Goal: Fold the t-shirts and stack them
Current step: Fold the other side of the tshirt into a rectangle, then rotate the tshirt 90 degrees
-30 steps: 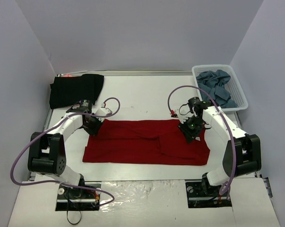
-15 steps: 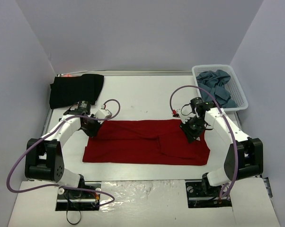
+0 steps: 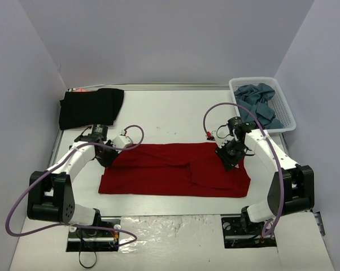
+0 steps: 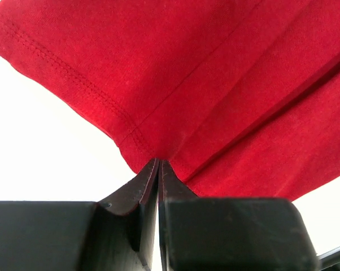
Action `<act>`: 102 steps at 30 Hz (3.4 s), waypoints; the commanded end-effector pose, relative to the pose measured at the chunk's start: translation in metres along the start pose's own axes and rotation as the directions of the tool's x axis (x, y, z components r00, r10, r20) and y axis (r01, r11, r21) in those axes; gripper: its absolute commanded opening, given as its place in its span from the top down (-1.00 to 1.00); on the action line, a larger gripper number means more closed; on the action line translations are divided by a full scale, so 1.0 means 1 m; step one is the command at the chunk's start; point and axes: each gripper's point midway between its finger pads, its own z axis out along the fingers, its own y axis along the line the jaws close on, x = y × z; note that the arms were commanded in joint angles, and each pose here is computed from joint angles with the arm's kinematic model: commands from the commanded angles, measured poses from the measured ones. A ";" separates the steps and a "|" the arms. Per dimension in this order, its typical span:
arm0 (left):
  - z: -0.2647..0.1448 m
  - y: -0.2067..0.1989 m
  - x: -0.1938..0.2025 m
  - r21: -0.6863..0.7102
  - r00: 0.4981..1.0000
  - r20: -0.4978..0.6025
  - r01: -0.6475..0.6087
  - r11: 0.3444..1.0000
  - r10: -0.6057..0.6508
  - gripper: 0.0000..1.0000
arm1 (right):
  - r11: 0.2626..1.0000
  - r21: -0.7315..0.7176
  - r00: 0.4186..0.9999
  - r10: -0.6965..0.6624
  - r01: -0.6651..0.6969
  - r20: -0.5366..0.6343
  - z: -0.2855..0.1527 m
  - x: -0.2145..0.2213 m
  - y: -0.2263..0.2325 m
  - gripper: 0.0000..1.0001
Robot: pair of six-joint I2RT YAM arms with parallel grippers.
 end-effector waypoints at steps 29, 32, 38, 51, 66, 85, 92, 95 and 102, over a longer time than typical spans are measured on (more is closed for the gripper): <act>-0.048 -0.020 -0.043 0.027 0.983 0.163 -0.091 0.995 0.086 0.95 | 0.999 -0.012 0.989 0.045 -0.048 -0.144 0.019 0.024 -0.008 1.00; -0.052 -0.013 -0.050 -0.006 0.982 0.182 -0.060 0.998 0.060 0.95 | 0.998 -0.030 0.983 0.042 -0.048 -0.178 0.029 0.022 -0.015 1.00; -0.050 0.002 -0.052 -0.078 0.984 0.181 0.016 0.997 -0.001 0.95 | 0.997 -0.042 0.977 0.047 -0.057 -0.209 0.044 0.011 -0.030 1.00; -0.053 0.028 -0.059 -0.191 0.976 0.198 0.132 0.973 -0.093 0.95 | 0.994 -0.044 0.967 0.091 -0.104 -0.236 0.077 -0.014 -0.078 1.00; -0.051 0.063 -0.059 -0.287 0.973 0.158 0.207 0.935 -0.167 0.95 | 0.995 0.014 0.995 0.099 -0.100 0.028 0.099 -0.181 -0.187 1.00; -0.010 0.057 -0.073 -0.162 0.979 0.091 0.196 0.967 -0.183 0.95 | 0.941 0.330 0.885 -0.217 0.077 0.413 0.094 -0.369 -0.168 1.00; -0.021 0.060 -0.081 -0.189 0.975 0.131 0.200 0.962 -0.177 0.95 | 0.874 0.485 0.862 -0.268 0.029 0.431 0.029 -0.376 -0.181 1.00; -0.021 0.048 -0.085 -0.150 0.979 0.149 0.159 0.976 -0.137 0.95 | 0.864 0.504 0.841 -0.268 -0.007 0.470 -0.013 -0.374 -0.171 1.00; -0.012 0.006 -0.081 -0.031 0.990 0.137 0.024 0.999 -0.020 0.95 | 0.857 0.505 0.882 -0.155 -0.104 0.445 -0.062 -0.297 -0.150 1.00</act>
